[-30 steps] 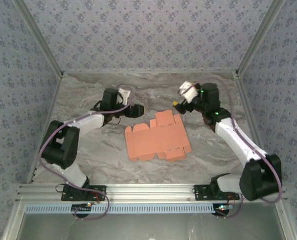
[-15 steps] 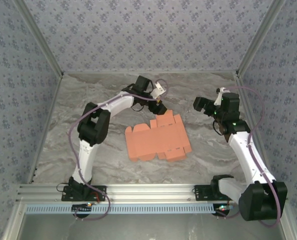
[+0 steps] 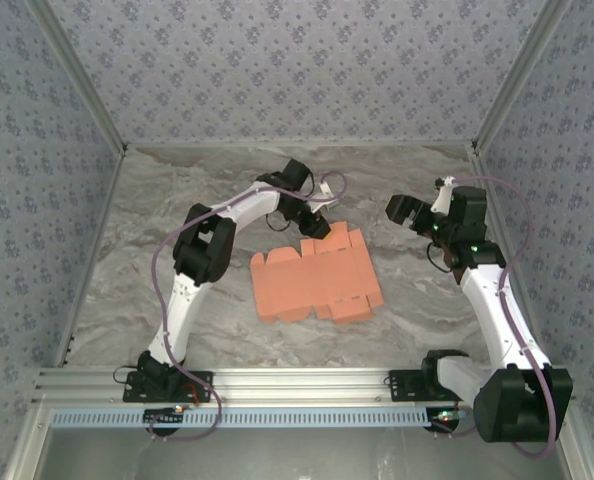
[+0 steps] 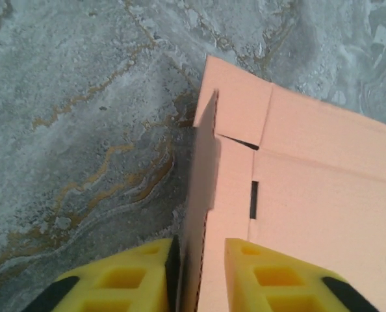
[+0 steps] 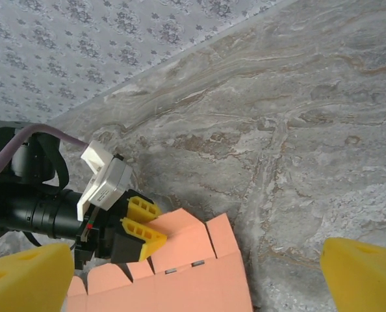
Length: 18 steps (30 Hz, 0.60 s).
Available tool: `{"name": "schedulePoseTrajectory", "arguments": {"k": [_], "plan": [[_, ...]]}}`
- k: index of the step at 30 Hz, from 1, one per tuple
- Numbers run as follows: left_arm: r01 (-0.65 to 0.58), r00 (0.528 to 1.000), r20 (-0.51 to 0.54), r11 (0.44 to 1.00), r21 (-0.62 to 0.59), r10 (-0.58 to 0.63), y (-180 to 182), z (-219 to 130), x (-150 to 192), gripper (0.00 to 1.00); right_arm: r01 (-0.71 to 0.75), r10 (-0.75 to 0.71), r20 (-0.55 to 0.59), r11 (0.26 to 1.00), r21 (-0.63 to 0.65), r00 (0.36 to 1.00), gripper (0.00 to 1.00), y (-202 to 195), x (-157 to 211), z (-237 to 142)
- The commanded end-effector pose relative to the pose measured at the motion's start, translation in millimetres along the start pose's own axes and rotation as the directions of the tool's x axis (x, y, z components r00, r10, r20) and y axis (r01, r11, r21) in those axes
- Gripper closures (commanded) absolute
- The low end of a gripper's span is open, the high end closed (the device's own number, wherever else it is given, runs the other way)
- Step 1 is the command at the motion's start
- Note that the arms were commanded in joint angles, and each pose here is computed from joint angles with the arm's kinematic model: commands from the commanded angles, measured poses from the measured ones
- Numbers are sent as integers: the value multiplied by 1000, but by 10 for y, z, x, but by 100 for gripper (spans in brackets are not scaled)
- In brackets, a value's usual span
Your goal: Fold the paper box
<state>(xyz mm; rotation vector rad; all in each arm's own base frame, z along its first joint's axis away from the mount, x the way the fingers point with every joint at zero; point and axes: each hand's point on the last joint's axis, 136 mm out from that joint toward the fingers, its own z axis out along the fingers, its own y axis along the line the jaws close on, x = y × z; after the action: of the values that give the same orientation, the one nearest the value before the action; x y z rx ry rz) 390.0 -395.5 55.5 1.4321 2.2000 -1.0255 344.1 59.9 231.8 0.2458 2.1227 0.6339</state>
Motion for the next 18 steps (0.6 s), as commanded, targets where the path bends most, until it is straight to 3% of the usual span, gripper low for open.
{"name": "schedulePoseTrajectory", "arguments": {"k": [1, 4, 6, 11, 15, 18], "plan": [[-29, 999, 16, 999, 25, 28, -105, -100, -109, 92, -29, 29, -6, 1000, -12, 1000, 0, -7, 15, 17], [-30, 999, 20, 999, -15, 30, -116, -166, -93, 100, -44, 43, -53, 998, -33, 998, 0, -1, 102, 61], [-29, 999, 45, 998, -57, 31, -86, -240, -105, 100, -41, 32, -99, 995, -86, 995, 0, 75, 159, 117], [32, 979, 206, 988, -153, 0, -22, -617, -257, 100, 77, -102, -264, 992, -104, 959, 1, -8, 297, 421], [177, 928, 361, 965, -193, -98, 119, -930, -206, 100, 268, -343, -368, 933, -240, 864, 4, 142, 473, 738], [257, 872, 465, 952, -165, -155, 159, -1127, -106, 100, 441, -595, -346, 787, -431, 725, 5, 423, 622, 914]]}}
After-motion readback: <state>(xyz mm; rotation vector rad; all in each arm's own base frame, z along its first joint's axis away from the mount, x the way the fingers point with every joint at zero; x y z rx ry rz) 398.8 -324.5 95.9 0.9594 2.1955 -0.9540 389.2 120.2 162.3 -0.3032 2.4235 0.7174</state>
